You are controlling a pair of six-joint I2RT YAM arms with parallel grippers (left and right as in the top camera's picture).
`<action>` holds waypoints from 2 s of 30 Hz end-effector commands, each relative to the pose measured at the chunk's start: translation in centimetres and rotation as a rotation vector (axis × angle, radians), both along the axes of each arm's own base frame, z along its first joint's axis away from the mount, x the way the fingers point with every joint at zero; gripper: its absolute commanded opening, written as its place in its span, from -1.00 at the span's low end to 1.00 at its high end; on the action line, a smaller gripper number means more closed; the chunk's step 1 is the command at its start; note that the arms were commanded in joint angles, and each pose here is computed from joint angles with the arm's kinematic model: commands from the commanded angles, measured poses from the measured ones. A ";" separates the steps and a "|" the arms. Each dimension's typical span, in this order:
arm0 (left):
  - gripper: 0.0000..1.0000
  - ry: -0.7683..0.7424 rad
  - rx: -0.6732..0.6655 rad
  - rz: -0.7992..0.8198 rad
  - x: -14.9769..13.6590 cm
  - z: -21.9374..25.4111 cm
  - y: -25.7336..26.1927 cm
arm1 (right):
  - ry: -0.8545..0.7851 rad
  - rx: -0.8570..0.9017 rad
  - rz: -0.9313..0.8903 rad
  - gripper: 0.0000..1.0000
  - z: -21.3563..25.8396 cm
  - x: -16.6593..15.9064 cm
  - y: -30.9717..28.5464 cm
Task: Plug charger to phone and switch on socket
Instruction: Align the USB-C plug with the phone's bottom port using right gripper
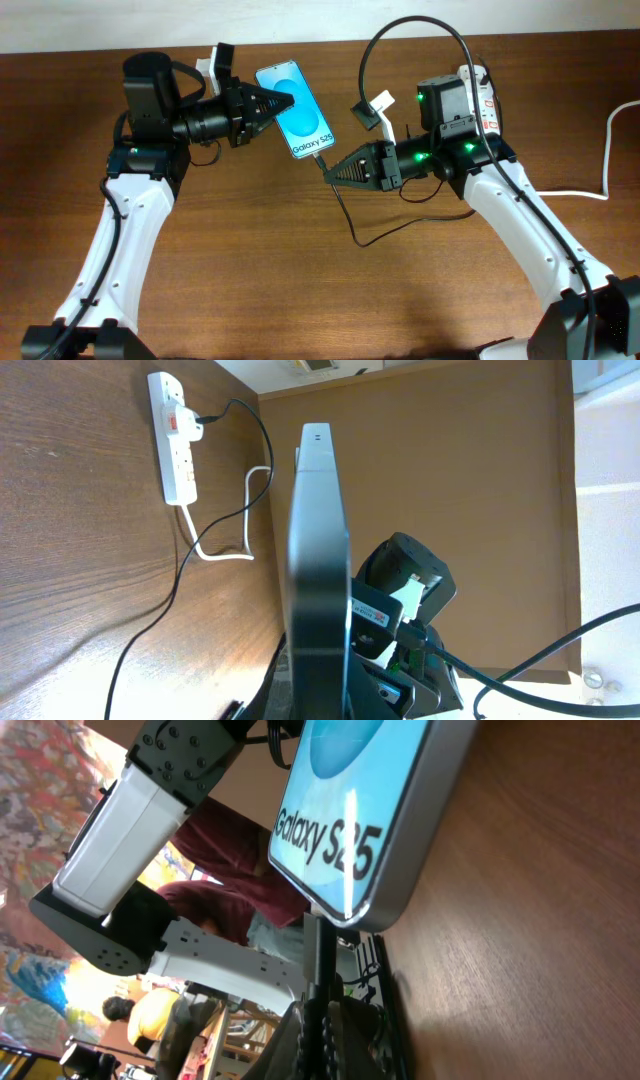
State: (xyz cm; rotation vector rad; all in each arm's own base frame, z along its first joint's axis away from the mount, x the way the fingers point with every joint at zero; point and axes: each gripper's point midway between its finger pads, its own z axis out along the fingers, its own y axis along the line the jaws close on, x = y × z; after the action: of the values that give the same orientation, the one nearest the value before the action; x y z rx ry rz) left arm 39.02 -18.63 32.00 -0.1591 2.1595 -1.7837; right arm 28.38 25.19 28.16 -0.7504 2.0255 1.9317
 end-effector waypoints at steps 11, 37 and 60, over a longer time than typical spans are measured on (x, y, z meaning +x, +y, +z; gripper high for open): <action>-1.00 -0.047 -0.006 -0.028 -0.5 1.0 -0.1 | 0.024 0.024 0.025 -0.91 0.7 -0.4 0.0; -1.00 -0.068 0.010 -0.009 -0.1 0.9 0.1 | 0.056 0.042 0.008 -0.91 1.1 0.1 -1.1; -1.00 -0.057 0.021 0.030 0.5 0.6 0.3 | 0.049 0.002 -0.004 -0.92 0.3 0.0 -0.3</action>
State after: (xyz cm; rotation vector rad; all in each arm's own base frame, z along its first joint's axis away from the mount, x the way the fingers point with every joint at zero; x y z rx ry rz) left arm 39.61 -18.38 31.78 -0.1682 2.1482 -1.7345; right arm 28.32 24.66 28.24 -0.6763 2.0716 1.9885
